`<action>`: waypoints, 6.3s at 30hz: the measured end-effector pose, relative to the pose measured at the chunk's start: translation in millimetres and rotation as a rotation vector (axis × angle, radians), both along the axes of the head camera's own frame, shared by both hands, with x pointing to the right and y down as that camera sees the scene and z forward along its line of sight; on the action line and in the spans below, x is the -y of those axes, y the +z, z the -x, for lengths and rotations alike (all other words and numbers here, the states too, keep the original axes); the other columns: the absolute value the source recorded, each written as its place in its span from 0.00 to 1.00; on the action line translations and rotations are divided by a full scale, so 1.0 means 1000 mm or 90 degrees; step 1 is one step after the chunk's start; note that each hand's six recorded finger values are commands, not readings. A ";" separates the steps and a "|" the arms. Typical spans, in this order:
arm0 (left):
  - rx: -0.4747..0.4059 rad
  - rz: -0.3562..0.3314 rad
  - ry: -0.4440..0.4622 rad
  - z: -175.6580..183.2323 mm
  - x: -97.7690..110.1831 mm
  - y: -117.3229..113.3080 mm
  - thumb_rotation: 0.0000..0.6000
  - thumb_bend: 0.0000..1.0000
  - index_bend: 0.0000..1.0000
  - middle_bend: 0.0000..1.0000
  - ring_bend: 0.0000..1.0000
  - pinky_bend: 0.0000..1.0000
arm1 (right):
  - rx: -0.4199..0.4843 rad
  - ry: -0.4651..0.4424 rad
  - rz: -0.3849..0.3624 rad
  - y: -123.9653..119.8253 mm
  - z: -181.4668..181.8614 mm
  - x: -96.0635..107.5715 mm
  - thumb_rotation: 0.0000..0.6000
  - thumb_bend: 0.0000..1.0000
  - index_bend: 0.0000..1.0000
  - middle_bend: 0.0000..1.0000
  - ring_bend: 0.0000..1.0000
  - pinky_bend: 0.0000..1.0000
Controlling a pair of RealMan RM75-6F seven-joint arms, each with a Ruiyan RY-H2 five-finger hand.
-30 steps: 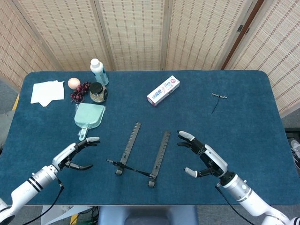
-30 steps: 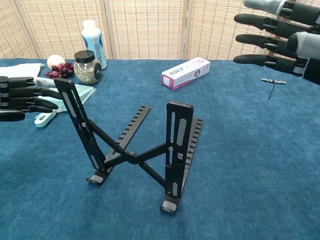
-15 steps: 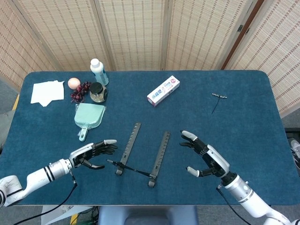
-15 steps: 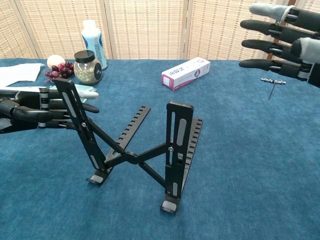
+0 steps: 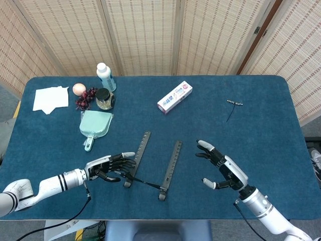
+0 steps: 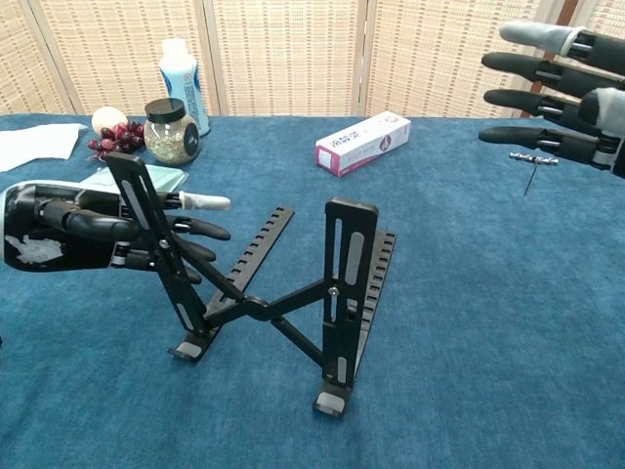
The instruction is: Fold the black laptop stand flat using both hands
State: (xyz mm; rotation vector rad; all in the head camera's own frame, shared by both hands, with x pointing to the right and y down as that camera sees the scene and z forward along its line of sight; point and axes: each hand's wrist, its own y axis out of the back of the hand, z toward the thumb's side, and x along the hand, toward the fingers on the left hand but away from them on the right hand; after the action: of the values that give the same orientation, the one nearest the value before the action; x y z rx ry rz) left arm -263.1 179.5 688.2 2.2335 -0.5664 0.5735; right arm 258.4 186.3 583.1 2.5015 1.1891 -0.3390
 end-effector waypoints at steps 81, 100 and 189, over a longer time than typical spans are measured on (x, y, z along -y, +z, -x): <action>0.229 -0.340 -0.069 0.095 0.037 -0.061 1.00 0.20 0.04 0.17 0.15 0.18 | -0.348 -0.029 -0.257 0.042 0.047 0.052 1.00 0.16 0.00 0.00 0.00 0.02; 0.453 -0.605 0.172 0.078 0.033 -0.033 1.00 0.20 0.03 0.17 0.15 0.18 | -0.637 -0.328 -0.460 0.095 0.027 0.048 1.00 0.10 0.00 0.00 0.00 0.01; 0.455 -0.627 0.225 -0.019 0.000 0.074 1.00 0.20 0.00 0.00 0.04 0.11 | -0.744 -0.332 -0.448 0.173 0.108 0.048 1.00 0.06 0.00 0.00 0.00 0.00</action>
State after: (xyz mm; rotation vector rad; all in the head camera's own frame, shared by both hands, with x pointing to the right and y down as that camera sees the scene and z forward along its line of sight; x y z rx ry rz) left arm -244.4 179.9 762.4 3.0522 -0.9567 1.5747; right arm 150.4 138.7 756.4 3.2633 1.0202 -2.0325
